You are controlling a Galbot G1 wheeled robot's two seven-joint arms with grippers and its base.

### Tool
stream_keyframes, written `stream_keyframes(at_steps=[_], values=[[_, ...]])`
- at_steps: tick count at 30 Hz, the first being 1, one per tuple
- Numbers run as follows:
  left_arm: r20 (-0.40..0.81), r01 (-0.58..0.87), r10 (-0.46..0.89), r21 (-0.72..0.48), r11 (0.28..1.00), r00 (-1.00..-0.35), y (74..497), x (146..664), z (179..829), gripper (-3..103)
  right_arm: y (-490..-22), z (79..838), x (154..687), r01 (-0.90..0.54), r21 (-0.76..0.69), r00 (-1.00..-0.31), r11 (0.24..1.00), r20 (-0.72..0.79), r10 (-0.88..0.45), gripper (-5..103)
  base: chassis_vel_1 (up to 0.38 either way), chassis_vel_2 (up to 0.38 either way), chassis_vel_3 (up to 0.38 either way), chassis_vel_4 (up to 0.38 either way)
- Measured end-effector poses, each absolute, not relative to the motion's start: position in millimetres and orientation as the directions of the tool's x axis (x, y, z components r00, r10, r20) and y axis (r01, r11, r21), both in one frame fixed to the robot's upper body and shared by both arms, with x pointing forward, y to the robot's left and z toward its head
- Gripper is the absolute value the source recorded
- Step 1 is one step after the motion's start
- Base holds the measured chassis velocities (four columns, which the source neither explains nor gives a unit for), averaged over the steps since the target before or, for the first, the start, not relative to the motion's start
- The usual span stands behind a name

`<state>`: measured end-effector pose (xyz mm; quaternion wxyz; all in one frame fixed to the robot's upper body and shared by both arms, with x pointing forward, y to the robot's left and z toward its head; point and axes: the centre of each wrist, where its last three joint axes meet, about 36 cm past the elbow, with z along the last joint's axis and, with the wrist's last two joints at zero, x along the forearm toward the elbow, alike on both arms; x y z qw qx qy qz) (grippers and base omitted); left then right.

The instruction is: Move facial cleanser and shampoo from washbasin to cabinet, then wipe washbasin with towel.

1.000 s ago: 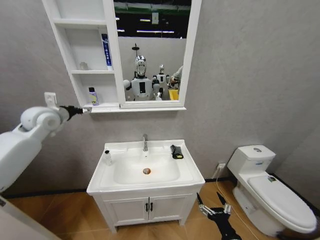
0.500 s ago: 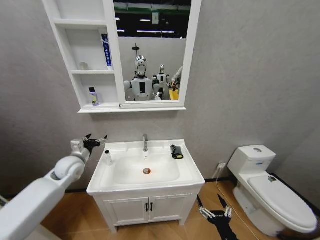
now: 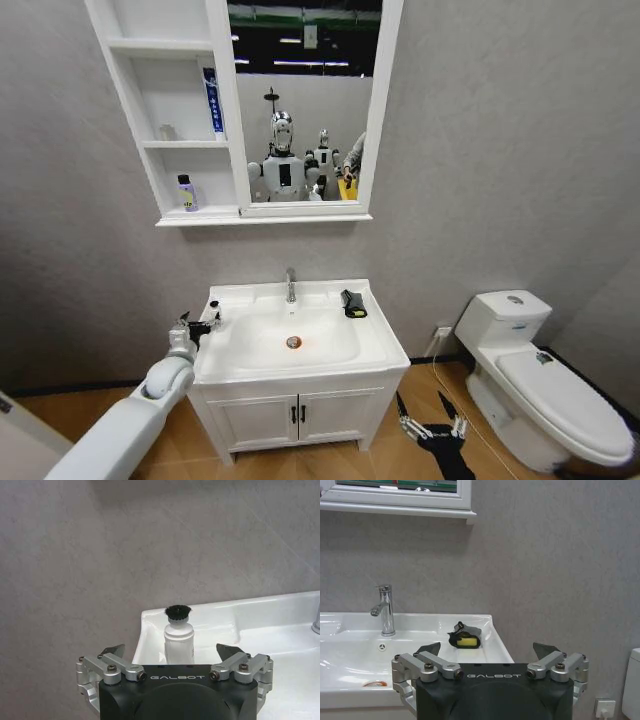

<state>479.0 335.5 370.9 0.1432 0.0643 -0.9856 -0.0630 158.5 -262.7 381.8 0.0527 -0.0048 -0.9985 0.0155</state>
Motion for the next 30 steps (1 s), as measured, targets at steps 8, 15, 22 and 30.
stream_keyframes(at_steps=[8,15,22,30], values=[[0.287,-0.133,-0.171,0.149,0.980,-0.943,336,504,355,100,-263,380,158,0.007,-0.032,-0.993,0.999,0.114,0.010,100,0.000,0.000,0.000,0.000],[0.312,-0.159,-0.204,0.164,0.974,-0.928,338,527,339,100,-263,380,160,0.004,-0.034,-0.993,0.999,0.116,0.008,100,0.000,0.000,0.000,0.000],[0.311,-0.165,-0.207,0.156,0.974,-0.928,335,534,328,85,-265,382,161,0.001,-0.039,-0.993,0.999,0.116,0.006,100,0.000,0.000,0.000,0.000],[0.313,-0.147,-0.192,0.161,0.976,-0.930,335,530,325,57,-262,384,162,-0.001,-0.037,-0.994,0.999,0.113,0.003,100,0.000,0.000,0.000,0.000]])
